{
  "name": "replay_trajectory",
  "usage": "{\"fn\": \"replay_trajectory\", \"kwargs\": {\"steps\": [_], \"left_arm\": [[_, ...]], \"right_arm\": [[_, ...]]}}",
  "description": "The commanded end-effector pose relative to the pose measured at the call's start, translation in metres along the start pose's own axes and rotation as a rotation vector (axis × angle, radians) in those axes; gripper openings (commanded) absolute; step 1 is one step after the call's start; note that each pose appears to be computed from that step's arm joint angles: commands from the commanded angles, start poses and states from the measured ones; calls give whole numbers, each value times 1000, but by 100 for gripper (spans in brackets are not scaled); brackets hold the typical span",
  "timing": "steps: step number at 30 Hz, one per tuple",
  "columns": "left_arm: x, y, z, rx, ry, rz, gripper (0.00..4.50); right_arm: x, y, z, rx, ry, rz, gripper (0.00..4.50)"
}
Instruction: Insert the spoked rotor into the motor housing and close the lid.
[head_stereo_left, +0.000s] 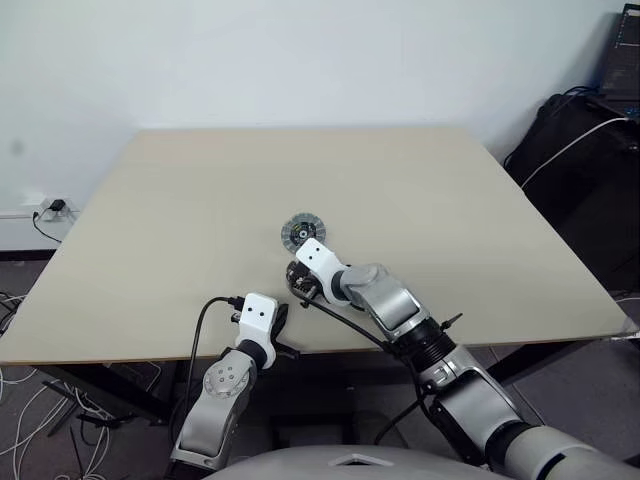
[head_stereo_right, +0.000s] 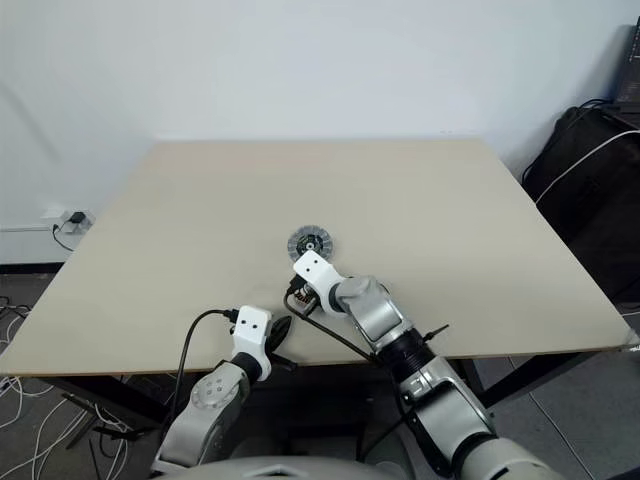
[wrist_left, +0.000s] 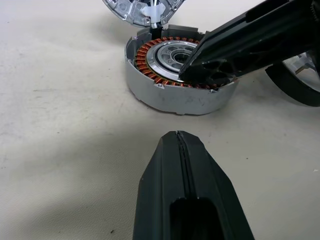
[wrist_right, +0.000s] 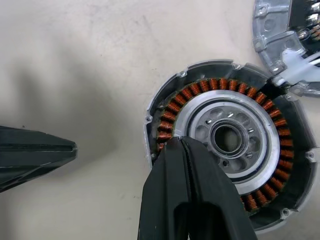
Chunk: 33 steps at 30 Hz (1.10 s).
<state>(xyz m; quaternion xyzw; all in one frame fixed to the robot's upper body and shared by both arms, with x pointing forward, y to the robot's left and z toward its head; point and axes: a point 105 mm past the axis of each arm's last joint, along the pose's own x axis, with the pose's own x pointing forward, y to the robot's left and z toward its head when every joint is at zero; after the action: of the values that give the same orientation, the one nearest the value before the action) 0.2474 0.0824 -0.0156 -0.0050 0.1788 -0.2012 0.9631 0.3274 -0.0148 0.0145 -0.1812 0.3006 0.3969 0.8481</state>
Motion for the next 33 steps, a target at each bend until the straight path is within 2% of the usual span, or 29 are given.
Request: {"fn": "replay_trajectory", "kwargs": {"steps": [1,6,9,16,20,27,33], "left_arm": [[0,-1,9,4,-35,-8,0],[-3,1,8,6,-35,0,0],[-4,2,7,7,-29,-1,0],[-3,-2,5,16,-11,-37,0],[-2,-4,4,25,0,-58,0],[-3,-3,4,31,7,-67,0],[-4,-2,5,29,9,-57,0]], "right_arm": [[-16,-16,23,6,-141,-93,2],[-44,-45,10,104,-245,-265,2],[-68,-65,-11,205,-268,-367,2],[-104,-73,-47,335,-279,-470,210],[-109,-74,-69,550,-278,-490,332],[-104,-73,-97,779,-248,-504,332],[-93,-69,-101,911,-269,-428,332]]}}
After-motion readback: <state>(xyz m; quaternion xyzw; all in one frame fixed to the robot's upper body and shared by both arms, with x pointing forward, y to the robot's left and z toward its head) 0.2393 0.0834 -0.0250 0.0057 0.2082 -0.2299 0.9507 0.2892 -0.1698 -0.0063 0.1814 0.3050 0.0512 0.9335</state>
